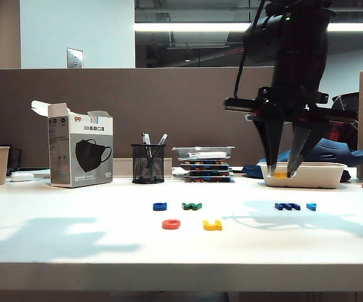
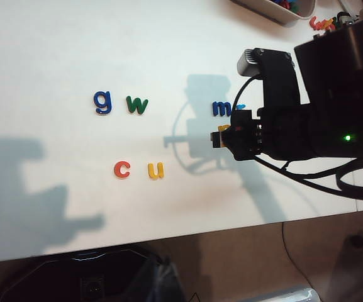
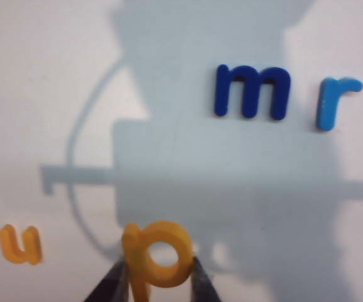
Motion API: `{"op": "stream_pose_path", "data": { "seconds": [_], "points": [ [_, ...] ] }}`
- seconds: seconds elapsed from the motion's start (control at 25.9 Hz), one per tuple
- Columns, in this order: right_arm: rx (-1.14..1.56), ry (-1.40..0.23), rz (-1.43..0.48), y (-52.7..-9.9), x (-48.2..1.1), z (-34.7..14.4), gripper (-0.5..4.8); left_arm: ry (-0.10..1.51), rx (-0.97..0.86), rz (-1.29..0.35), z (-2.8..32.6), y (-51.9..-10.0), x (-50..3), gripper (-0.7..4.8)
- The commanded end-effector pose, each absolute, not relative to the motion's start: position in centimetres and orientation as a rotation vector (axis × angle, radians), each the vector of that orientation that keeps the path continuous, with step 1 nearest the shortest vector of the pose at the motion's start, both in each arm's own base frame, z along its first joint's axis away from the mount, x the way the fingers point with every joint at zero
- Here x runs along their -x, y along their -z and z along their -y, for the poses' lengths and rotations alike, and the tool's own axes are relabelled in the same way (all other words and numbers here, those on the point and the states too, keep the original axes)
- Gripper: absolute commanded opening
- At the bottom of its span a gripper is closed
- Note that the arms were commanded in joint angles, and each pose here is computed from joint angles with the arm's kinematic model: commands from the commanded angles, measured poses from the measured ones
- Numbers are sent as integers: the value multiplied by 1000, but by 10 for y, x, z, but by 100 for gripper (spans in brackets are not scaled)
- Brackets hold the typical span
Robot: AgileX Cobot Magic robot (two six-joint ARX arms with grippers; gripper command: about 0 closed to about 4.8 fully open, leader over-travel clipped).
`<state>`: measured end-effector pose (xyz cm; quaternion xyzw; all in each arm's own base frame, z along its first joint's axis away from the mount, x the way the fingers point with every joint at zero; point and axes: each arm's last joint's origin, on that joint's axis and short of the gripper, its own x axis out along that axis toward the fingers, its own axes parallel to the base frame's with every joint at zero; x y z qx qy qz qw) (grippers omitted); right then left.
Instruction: Select the appropriate letters from the row of letter magnets placed on the table to arrange into the word "cup".
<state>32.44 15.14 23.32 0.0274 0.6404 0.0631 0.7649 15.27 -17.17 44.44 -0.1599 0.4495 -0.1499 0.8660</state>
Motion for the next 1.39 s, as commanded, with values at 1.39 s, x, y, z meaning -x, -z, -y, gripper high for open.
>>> {"op": "stream_pose_path", "data": {
  "seconds": [1.39],
  "points": [
    [-90,-123,-1399,-188,-287,-197,117,321,345,-931,171,-446,-152,-5]
  ]
}}
